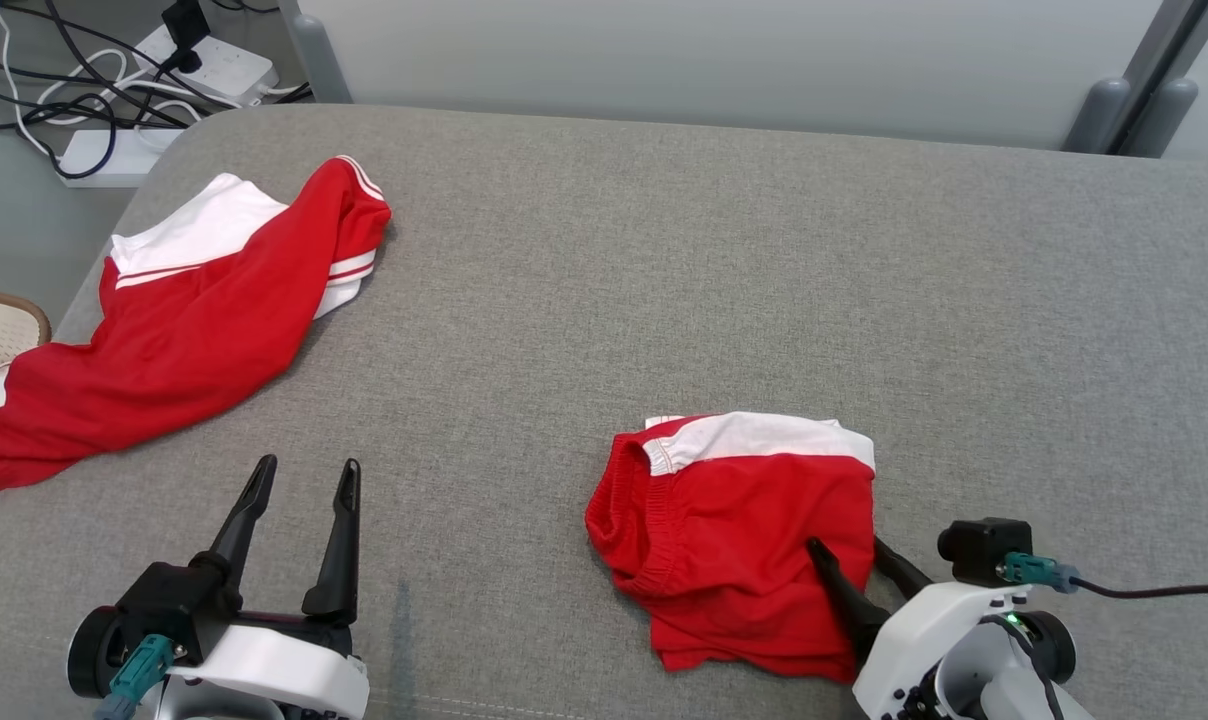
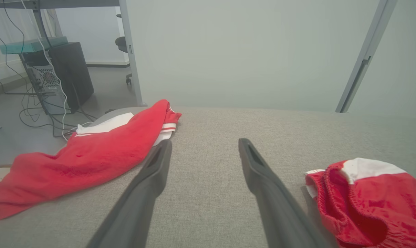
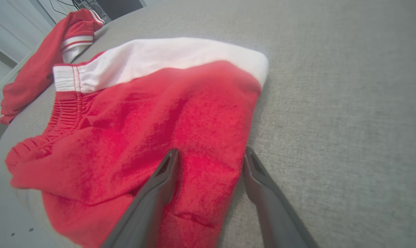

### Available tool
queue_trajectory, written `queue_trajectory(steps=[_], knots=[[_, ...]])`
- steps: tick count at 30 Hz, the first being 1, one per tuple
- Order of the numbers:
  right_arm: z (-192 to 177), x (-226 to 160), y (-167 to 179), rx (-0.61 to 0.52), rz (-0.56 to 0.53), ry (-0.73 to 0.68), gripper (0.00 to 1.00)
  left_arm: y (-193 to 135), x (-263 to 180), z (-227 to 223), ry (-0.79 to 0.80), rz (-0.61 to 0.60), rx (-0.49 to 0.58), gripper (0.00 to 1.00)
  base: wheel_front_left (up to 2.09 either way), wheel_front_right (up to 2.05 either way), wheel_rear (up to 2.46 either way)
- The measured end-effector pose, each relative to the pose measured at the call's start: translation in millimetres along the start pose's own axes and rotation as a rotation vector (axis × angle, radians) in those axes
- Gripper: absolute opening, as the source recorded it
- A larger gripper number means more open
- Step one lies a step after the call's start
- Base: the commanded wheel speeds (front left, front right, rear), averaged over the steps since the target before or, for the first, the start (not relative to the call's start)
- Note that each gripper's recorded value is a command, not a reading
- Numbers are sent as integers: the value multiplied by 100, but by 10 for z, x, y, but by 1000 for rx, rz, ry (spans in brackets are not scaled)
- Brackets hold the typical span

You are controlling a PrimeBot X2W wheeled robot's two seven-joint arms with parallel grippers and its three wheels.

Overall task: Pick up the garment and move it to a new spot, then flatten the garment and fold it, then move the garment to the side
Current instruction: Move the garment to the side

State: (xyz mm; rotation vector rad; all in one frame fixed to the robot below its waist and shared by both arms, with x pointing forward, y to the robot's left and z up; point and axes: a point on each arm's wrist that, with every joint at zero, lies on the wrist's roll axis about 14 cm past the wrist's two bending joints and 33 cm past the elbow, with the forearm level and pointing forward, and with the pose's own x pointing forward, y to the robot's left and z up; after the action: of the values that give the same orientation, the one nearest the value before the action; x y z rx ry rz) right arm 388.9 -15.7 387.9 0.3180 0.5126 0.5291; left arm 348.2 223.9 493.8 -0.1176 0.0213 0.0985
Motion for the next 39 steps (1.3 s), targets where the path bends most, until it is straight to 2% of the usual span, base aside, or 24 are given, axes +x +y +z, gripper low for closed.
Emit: queue_trajectory(steps=[1,8,15,26,33,39], knots=[[0,17,22,2,7,3,0,1,-2,-2,1,1,0,100,0,0,0],[-14,58,72,1,28,11,0,-27,7,-36,17,-8,-1,100,0,0,0],[100,20,-46,-13,9,-35,0,-151,62,-67,27,-47,-6,100,0,0,0],[231,-349,-593,1,-139,-125,0,-725,292,-203,77,-241,-18,100,0,0,0],[262,-738,-1011,42,-282,-185,0,-1191,528,-224,78,-393,-3,100,0,0,0],[241,-1019,-1223,63,-373,-215,0,-1527,629,-281,98,-491,8,100,0,0,0]])
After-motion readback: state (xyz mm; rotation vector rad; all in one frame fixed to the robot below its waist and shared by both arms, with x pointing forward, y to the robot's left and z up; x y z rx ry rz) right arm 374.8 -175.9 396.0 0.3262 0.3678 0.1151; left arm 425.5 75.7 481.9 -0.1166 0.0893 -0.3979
